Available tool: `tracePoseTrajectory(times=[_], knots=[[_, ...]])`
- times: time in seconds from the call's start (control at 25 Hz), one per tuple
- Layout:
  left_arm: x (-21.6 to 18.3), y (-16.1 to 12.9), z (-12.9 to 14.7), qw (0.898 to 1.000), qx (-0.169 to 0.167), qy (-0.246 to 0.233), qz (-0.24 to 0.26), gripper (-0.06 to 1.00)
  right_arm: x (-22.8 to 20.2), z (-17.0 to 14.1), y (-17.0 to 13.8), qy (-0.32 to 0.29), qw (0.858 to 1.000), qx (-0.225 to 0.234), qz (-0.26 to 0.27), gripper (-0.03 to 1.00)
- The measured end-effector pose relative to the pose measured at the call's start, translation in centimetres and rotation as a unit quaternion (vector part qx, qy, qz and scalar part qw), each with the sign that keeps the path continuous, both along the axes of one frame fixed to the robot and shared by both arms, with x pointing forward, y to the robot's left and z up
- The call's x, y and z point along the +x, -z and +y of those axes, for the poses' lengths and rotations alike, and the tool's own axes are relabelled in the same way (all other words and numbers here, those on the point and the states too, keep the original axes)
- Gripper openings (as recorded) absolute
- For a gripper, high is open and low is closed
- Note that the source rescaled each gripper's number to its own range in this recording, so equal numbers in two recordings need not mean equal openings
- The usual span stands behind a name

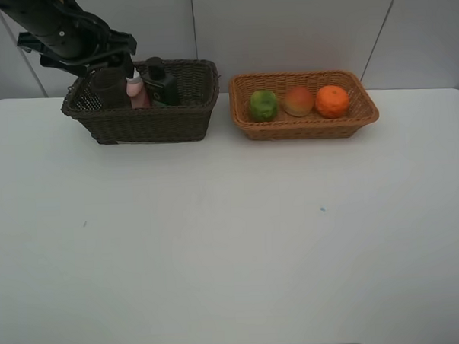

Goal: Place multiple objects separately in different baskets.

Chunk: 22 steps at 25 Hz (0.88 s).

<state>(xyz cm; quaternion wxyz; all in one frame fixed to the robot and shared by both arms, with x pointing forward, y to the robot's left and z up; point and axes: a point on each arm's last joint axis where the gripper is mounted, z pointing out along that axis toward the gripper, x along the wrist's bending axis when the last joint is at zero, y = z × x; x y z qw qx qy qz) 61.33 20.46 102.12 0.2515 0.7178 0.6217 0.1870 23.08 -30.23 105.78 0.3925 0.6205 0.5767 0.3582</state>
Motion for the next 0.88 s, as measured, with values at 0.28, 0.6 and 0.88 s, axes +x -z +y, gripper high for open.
tracePoseTrajectory(times=[0.28,0.6,0.88], knots=[[-8.5,-3.4,5.4,0.998,-0.010,-0.051,-0.042,0.99,0.0,0.0,0.0,0.000,1.000,0.000,0.000,0.87],[-23.7,-9.1,8.2,0.988,-0.027,-0.069,-0.139,0.99,0.0,0.0,0.0,0.000,1.000,0.000,0.000,0.87],[-37.3,-9.4,10.0,0.965,-0.053,-0.073,-0.248,0.99,0.0,0.0,0.0,0.000,1.000,0.000,0.000,0.87]])
